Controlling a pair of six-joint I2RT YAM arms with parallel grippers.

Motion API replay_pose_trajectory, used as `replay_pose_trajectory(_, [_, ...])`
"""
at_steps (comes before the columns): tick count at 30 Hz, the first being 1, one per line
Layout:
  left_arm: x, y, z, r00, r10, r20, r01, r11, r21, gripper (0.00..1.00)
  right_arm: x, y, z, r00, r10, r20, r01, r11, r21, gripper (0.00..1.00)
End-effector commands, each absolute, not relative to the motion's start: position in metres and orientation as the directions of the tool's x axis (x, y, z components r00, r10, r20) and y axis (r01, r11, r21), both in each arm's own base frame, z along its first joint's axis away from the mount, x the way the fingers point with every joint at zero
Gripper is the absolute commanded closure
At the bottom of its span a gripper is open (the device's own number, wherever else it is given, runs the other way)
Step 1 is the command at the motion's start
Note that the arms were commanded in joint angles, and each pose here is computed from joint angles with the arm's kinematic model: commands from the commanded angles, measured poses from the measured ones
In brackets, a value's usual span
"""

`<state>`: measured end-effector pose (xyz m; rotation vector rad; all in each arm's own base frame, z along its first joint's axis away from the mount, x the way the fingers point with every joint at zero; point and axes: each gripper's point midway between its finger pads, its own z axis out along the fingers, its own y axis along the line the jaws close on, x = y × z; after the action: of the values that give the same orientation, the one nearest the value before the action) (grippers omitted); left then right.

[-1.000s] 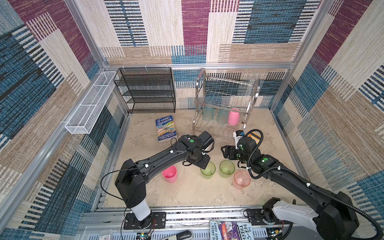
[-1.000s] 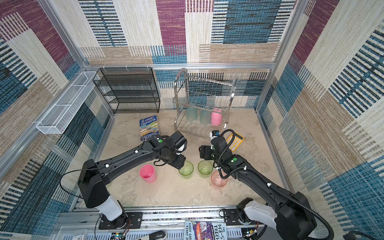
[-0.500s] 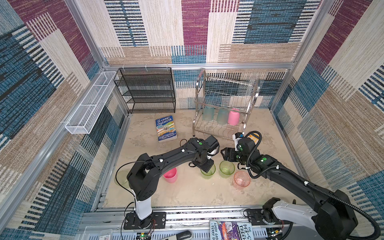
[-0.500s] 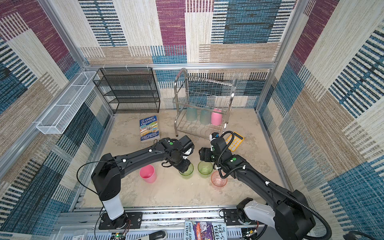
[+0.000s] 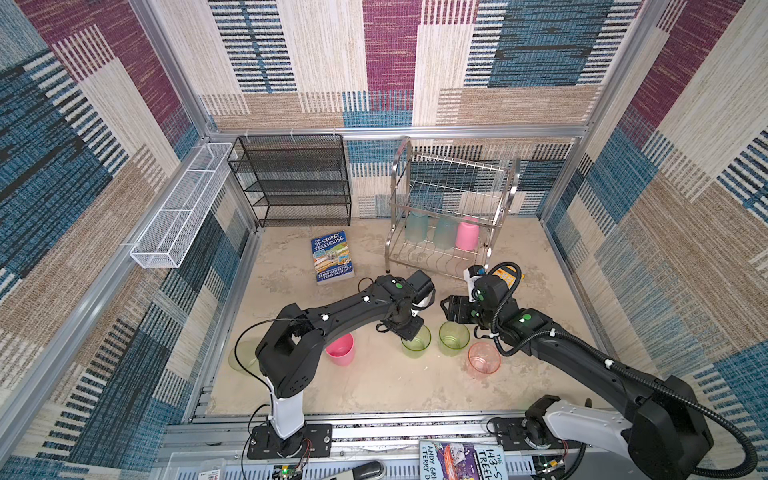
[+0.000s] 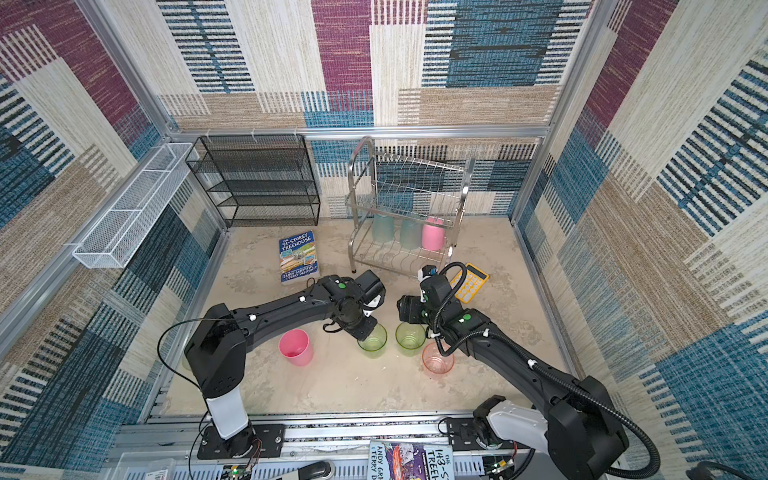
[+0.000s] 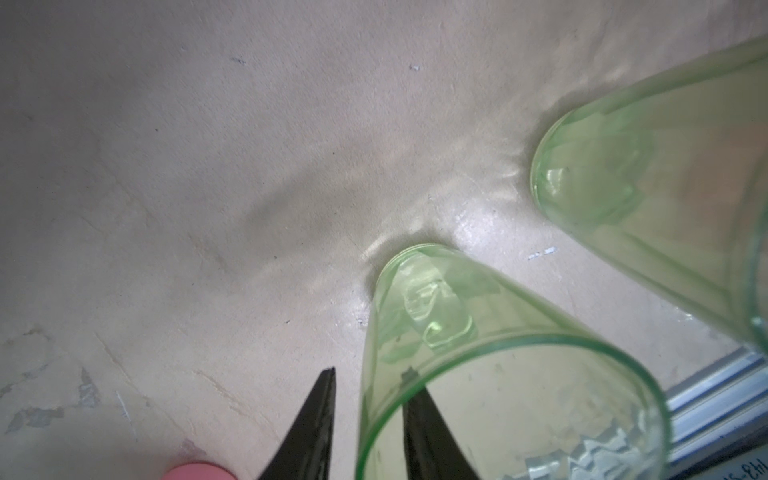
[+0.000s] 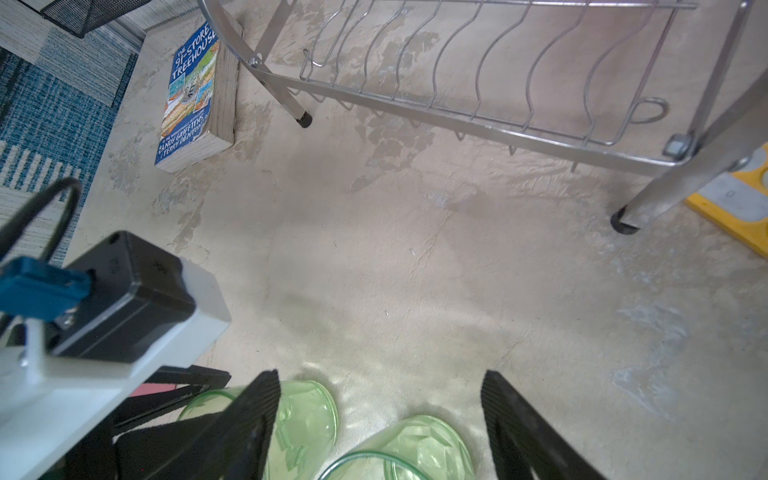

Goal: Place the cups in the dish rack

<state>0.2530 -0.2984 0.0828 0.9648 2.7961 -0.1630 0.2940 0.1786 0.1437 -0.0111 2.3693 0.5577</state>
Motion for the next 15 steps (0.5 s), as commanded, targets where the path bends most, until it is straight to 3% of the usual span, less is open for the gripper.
replay_pose_trajectory(1, [0.257,-0.299,0.086,-0.753,0.619,-0.221,0.64,0.767,-0.033,0.73,0.298,0.181,0.151,-0.741,0.158,-0.652,-0.163,0.901,0.402,0.21])
replay_pose_trajectory(15, [0.259,-0.296,0.099,-0.753,0.603,-0.262,0.632,0.774,-0.035,0.89,0.3,0.179,0.16,-0.719,0.161,-0.676,-0.171,0.901,0.398,0.21])
